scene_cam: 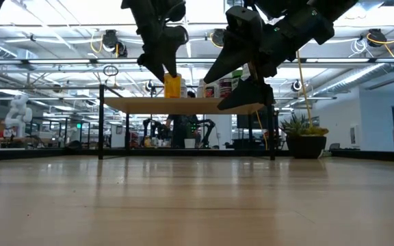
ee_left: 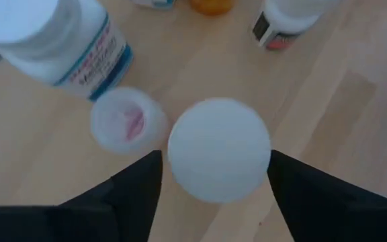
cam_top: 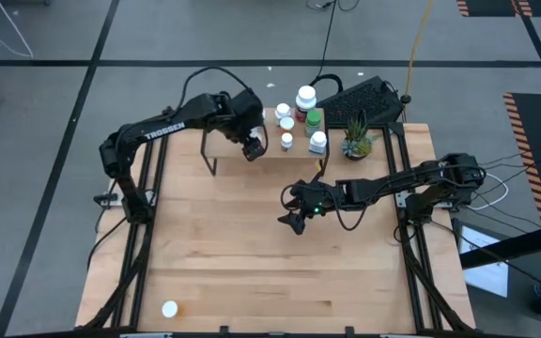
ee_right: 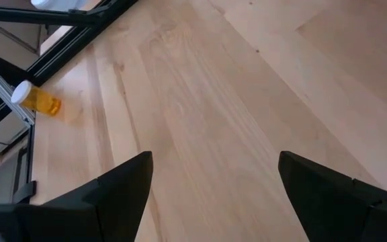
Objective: Pick and place medicine bottles onto shelf by color
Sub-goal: Put the orange pill bottle on the shelf
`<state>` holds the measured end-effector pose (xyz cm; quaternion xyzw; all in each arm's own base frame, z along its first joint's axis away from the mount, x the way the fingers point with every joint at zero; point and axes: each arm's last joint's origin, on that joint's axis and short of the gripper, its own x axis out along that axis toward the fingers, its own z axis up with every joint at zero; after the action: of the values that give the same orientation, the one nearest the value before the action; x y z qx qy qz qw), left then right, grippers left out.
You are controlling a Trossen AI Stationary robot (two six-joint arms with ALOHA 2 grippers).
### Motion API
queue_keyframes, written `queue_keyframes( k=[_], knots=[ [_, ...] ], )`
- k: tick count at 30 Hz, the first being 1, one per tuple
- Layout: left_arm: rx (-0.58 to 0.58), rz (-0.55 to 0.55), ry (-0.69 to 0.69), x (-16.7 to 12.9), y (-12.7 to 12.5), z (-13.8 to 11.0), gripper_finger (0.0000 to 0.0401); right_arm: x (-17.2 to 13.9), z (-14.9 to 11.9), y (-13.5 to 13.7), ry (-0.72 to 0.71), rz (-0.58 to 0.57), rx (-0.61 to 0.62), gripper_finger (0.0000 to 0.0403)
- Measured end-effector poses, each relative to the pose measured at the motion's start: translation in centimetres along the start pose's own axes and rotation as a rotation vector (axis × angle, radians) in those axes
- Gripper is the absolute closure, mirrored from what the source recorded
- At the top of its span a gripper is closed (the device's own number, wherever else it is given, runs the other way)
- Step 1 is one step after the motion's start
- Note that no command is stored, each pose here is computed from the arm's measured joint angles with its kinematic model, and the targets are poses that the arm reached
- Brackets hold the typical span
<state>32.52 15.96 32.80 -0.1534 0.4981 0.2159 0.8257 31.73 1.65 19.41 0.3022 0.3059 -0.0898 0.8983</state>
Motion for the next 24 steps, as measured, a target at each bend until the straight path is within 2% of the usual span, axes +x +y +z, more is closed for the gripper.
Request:
queue_keyframes(
  k=[3,8,14,18,24],
  knots=[
    [0.018,0.008,0.035,-0.9,0.1,-0.6,0.0110,0.0,-0.1,0.1,0.003,0.004,-0.004,0.0085],
    [-0.001,0.018,0.026,-4.2,0.1,-1.9,0.0072,0.0,-0.3,0.3,0.006,0.009,-0.046,0.0085],
    [-0.060,0.066,0.108,-8.2,-0.9,-5.1,0.0069,0.0,0.0,0.1,-0.003,0.004,-0.115,0.0085],
    [-0.107,0.083,0.162,-9.1,-2.8,-8.5,0.0080,0.0,0.4,-0.4,-0.017,-0.006,-0.146,0.0085],
    [-0.205,0.015,0.227,-8.6,-6.8,-15.8,0.0099,0.0,0.8,-0.7,-0.028,-0.013,-0.157,0.0085]
  ],
)
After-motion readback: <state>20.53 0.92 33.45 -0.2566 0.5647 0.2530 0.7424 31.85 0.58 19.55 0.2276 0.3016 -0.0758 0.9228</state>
